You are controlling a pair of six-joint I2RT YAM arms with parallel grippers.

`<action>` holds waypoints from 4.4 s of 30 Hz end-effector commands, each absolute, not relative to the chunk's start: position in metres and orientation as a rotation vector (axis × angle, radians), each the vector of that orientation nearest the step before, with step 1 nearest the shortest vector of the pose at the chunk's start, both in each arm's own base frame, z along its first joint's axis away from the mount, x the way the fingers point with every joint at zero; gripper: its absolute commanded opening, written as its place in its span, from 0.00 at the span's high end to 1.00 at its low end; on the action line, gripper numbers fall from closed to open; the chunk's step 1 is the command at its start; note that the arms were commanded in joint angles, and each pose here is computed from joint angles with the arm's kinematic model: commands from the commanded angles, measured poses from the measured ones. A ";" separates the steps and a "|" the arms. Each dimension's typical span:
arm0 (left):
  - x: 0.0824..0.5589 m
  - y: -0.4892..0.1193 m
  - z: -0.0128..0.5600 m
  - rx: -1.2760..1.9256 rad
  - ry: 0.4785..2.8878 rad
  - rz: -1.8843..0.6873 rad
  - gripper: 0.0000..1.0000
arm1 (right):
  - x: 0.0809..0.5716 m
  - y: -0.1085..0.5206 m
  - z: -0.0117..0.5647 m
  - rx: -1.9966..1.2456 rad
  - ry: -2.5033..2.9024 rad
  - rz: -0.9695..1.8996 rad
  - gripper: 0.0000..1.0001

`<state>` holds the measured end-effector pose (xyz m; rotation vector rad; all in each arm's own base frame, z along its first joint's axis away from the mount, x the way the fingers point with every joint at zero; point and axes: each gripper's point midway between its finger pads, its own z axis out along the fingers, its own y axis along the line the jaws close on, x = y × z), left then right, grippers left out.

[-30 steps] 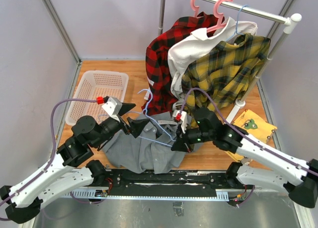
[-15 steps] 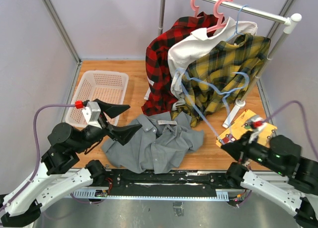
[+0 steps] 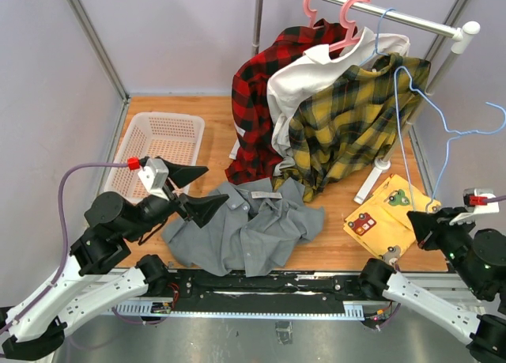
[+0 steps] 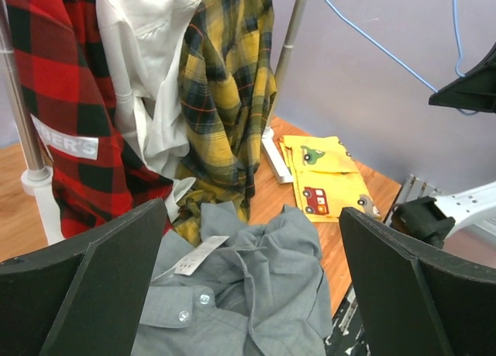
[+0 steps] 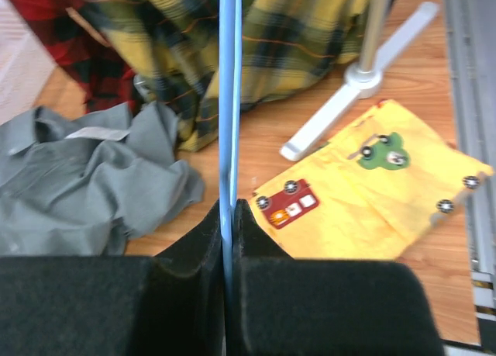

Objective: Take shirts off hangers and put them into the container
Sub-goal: Place the hanger at the clothesline, then pick up the shirt from the center of the board.

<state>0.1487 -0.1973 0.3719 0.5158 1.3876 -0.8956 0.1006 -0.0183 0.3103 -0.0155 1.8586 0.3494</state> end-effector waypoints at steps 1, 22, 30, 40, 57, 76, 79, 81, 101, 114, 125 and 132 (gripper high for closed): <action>0.155 -0.194 0.370 0.481 1.409 -0.874 0.00 | 0.123 -0.040 0.312 0.092 1.837 0.107 0.99; 0.162 -0.199 0.357 0.495 1.502 -0.841 0.00 | 0.208 0.001 0.359 0.261 1.693 -0.405 0.99; 0.157 -0.200 0.359 0.496 1.519 -0.872 0.00 | 0.242 -0.009 0.344 0.334 1.819 -0.484 0.99; 0.152 -0.193 0.366 0.477 1.505 -0.878 0.00 | 0.282 -0.010 0.341 0.399 1.886 -0.402 0.99; 0.145 -0.186 0.370 0.482 1.516 -0.880 0.00 | 0.323 -0.027 0.348 0.464 1.925 -0.409 0.95; 0.149 -0.208 0.293 0.536 1.737 -0.893 0.00 | 0.245 0.031 0.338 0.211 1.894 0.145 0.17; 0.155 -0.212 0.272 0.509 1.788 -0.883 0.00 | 0.221 0.044 0.318 0.141 1.908 0.246 0.15; 0.158 -0.215 0.258 0.484 1.825 -0.884 0.00 | 0.207 0.053 0.286 0.111 1.954 0.305 0.14; 0.157 -0.244 0.174 0.379 2.223 -0.693 0.00 | 0.183 0.117 0.234 -0.336 1.765 0.623 0.02; 0.165 -0.266 0.105 0.283 2.320 -0.514 0.00 | 0.190 0.109 0.225 -0.301 1.762 0.570 0.02; 0.157 -0.243 -0.015 0.172 2.469 -0.337 0.00 | 0.202 0.106 0.201 -0.258 1.898 0.545 0.02; 0.146 -0.219 -0.037 0.207 2.536 -0.156 0.52 | 0.211 0.088 0.191 -0.166 1.939 0.434 0.02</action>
